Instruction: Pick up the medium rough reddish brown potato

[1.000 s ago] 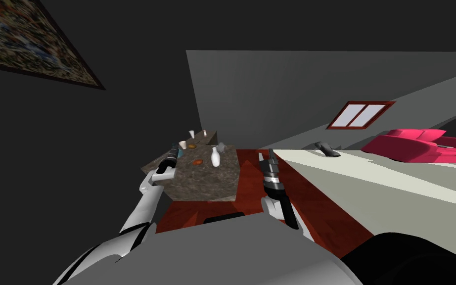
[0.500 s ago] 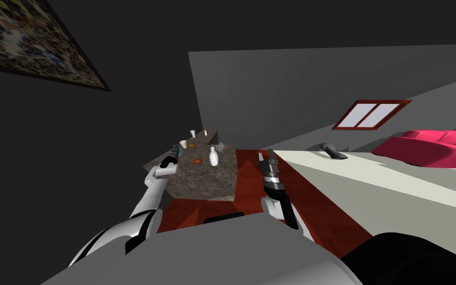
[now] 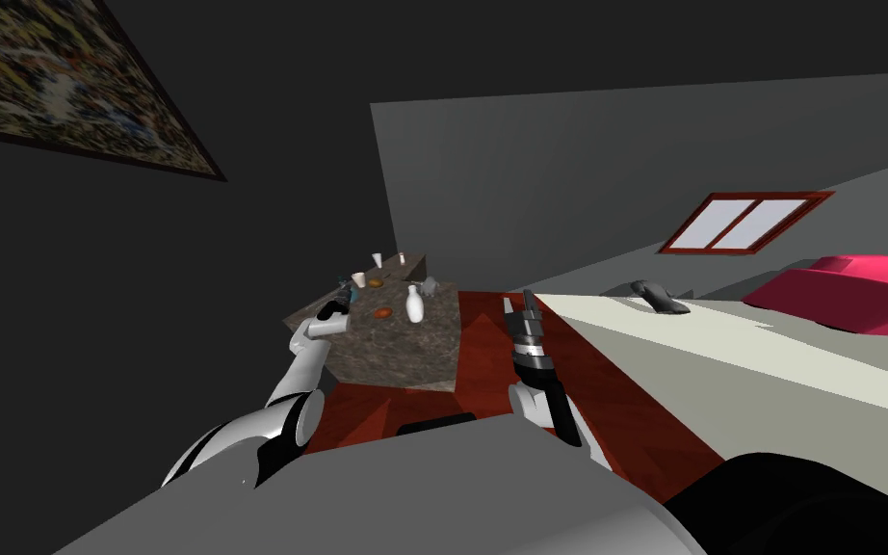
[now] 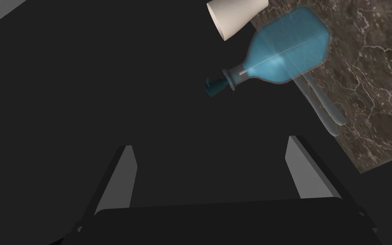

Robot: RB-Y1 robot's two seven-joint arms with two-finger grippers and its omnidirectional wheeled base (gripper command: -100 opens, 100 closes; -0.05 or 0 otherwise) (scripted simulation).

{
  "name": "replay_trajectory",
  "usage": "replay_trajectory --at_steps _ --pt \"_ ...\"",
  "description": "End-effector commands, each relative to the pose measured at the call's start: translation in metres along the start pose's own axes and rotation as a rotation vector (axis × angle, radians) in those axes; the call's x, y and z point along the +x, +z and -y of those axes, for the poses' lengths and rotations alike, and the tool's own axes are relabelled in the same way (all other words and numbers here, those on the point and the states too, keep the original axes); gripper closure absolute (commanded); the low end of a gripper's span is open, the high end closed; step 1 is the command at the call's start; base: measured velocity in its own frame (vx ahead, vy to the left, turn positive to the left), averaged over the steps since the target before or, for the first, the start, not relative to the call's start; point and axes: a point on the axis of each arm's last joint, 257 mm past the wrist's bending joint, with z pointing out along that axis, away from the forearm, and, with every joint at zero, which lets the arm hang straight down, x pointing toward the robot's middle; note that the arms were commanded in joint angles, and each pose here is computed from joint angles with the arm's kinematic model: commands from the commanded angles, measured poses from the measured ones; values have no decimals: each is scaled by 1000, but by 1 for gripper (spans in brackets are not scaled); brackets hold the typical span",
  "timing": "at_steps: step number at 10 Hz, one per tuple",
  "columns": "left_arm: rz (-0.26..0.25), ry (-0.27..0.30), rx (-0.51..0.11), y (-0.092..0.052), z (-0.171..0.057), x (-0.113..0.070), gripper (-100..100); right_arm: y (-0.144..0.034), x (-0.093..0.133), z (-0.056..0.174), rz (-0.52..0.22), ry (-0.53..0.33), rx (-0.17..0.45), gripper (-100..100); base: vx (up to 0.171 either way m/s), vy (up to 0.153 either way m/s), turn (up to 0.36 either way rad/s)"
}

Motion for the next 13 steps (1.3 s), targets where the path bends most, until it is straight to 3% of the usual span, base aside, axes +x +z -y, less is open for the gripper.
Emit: replay_trajectory --at_steps 1,2,5,7,8,13 --pt "-8 -6 -45 7 -4 2 -100 0 0 0 0 0 0 0 -16 -77 77" --pt "-17 -5 -73 8 -18 7 -100 0 0 0 0 0 0 0 -11 -65 46" --pt "-44 -14 -155 18 -25 20 -100 0 0 0 0 0 0 0 -12 -67 66" --pt "-72 -15 -220 19 -42 34 -100 0 0 0 0 0 0 0 -9 -57 49" --pt "-84 -18 -237 22 -35 39 -100 0 0 0 0 0 0 0 -5 -77 99" --pt "-142 -16 -335 20 -57 67 -100 0 0 0 0 0 0 0 -1 -44 38"
